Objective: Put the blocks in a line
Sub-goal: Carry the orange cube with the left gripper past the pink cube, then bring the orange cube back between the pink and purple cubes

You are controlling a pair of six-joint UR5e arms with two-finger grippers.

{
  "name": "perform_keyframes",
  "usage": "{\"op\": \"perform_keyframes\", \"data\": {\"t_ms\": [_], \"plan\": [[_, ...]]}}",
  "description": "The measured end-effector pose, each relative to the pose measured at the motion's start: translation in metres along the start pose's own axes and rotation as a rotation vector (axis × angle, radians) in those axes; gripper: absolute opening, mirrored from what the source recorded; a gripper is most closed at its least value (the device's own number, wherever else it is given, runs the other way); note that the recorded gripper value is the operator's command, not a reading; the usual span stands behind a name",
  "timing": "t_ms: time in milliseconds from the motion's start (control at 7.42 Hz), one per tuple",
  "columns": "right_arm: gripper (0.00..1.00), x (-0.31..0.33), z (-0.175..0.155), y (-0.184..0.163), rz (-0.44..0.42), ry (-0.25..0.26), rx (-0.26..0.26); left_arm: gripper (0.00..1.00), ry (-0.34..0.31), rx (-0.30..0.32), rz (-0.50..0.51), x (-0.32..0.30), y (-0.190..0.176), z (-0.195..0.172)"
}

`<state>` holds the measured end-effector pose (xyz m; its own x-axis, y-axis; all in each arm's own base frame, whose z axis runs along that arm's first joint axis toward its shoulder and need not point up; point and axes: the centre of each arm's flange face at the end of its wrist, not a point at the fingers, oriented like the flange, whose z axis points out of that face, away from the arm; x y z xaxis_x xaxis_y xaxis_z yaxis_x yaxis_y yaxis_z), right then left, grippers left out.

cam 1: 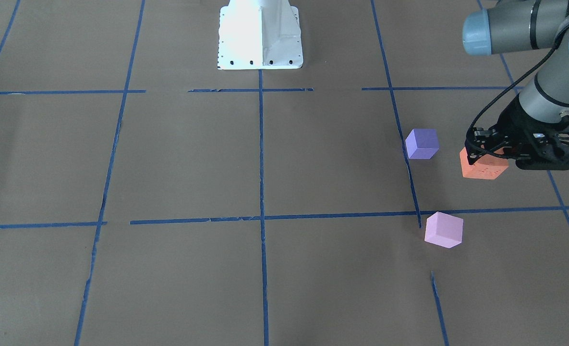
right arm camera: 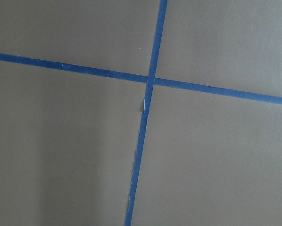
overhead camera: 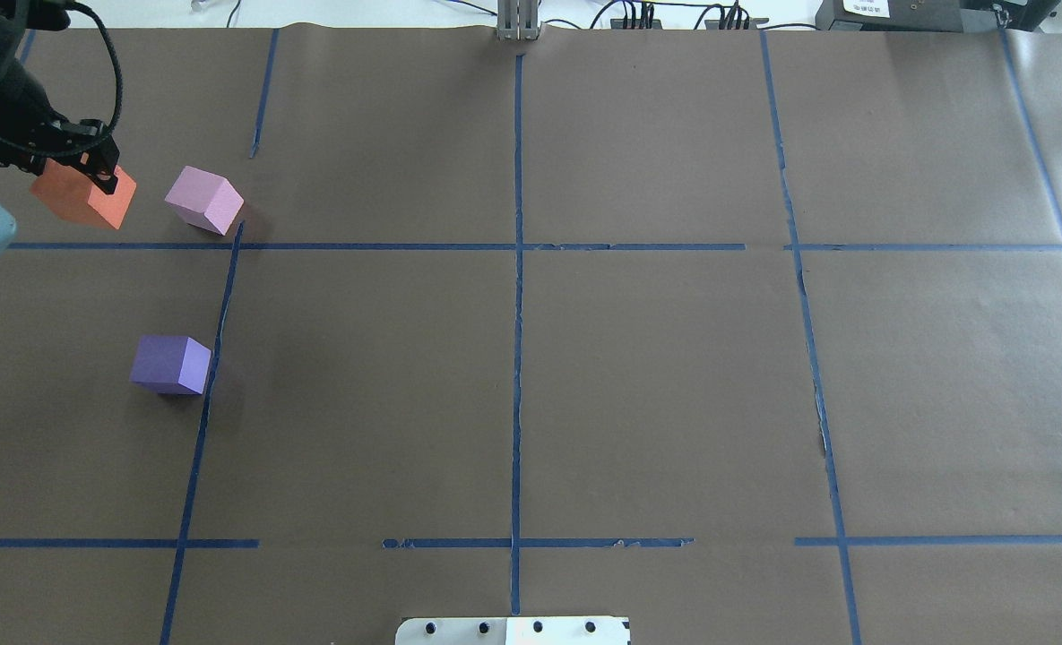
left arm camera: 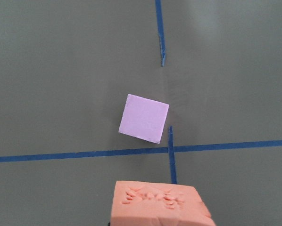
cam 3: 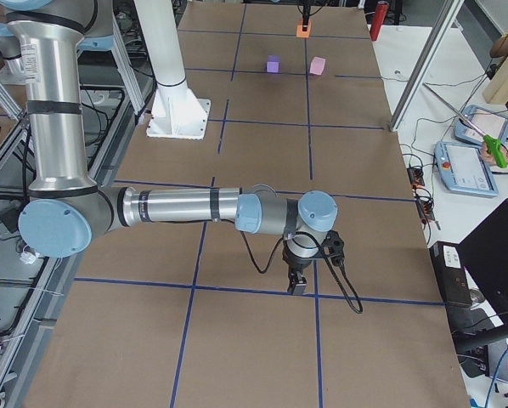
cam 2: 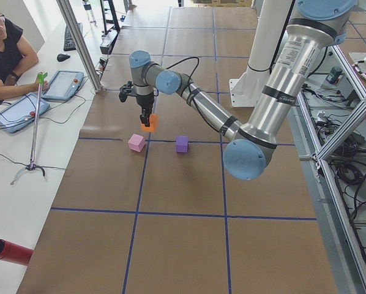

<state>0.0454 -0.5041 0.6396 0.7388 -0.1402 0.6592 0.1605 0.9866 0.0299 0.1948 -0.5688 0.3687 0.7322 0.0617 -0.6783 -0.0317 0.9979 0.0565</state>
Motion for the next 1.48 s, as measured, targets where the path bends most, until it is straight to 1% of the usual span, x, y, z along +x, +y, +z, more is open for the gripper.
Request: {"op": "perform_keyframes", "data": {"t_ms": [135,270,674,1213,1483], "plan": [[1.00,0.000,0.000,0.000,0.000,0.000,0.000,0.07,0.003,-0.019,-0.012,-0.013,-0.003,0.017],[1.00,0.000,0.000,0.000,0.000,0.000,0.000,0.07,0.007,-0.024,-0.027,-0.021,-0.010,0.033],[1.00,0.000,0.000,0.000,0.000,0.000,0.000,0.07,0.037,0.000,-0.097,-0.030,-0.026,0.075],[1.00,0.000,0.000,0.000,0.000,0.000,0.000,0.07,0.080,-0.037,-0.078,0.017,-0.004,0.139],[1.00,0.000,0.000,0.000,0.000,0.000,0.000,0.10,0.086,-0.045,-0.076,0.024,0.000,0.150]]}}
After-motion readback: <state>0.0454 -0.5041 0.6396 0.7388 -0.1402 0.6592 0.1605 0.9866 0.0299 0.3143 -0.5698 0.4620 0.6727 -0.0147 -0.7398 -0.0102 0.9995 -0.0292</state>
